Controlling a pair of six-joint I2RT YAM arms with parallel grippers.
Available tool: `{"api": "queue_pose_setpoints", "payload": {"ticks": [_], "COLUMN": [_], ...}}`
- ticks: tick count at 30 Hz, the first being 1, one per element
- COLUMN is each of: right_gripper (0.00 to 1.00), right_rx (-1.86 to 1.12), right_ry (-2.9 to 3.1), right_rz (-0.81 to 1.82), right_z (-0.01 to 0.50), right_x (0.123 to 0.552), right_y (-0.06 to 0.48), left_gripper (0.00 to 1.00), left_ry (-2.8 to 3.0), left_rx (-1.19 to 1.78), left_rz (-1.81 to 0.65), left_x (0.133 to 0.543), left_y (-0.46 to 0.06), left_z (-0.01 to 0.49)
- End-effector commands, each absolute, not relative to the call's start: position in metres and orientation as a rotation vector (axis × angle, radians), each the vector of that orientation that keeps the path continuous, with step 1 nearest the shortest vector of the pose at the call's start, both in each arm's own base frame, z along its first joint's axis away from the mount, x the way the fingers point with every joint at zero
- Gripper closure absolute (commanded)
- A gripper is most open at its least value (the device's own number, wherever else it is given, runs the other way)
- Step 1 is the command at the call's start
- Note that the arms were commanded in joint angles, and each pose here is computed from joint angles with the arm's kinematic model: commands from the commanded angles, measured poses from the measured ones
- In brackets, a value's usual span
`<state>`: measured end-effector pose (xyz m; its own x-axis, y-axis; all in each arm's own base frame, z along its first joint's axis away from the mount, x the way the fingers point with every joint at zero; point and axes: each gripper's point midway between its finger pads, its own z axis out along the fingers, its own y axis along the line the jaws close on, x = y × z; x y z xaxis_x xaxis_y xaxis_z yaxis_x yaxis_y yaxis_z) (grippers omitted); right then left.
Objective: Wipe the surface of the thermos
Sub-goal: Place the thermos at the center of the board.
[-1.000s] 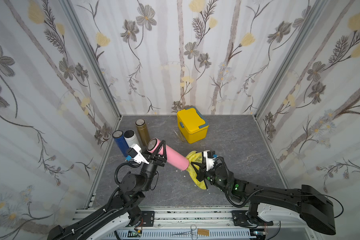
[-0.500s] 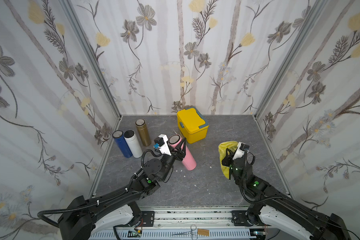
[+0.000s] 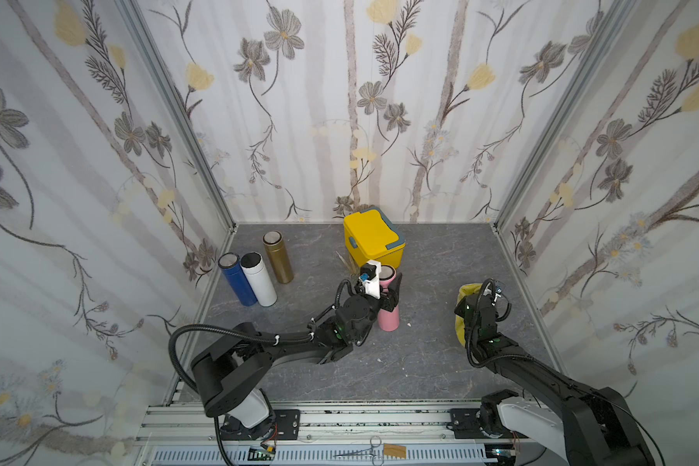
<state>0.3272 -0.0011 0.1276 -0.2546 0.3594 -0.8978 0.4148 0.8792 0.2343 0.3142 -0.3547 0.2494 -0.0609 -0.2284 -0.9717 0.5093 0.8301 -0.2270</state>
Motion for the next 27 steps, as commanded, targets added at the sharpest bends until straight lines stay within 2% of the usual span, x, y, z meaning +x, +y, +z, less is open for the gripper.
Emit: {"api": "queue_pose_setpoints", "payload": {"ticks": [1, 13, 21, 27], "right_gripper": [1.00, 1.00, 1.00, 1.00], "right_rx": [0.574, 0.528, 0.546, 0.599], "right_ry": [1.780, 1.782, 1.787, 1.779], "right_rz": [0.014, 0.053, 0.041, 0.055], "right_z": [0.145, 0.145, 0.143, 0.141], "right_x": [0.337, 0.339, 0.342, 0.340], "right_y": [0.004, 0.011, 0.009, -0.002], "left_gripper": [1.00, 1.00, 1.00, 1.00], "left_ry": [1.368, 1.312, 1.347, 1.374], "left_rx": [0.169, 0.187, 0.190, 0.114], "left_rz": [-0.567, -0.430, -0.438, -0.367], "left_x": [0.324, 0.352, 0.377, 0.400], "left_y": [-0.355, -0.396, -0.441, -0.454], "left_z": [0.273, 0.230, 0.222, 0.211]}}
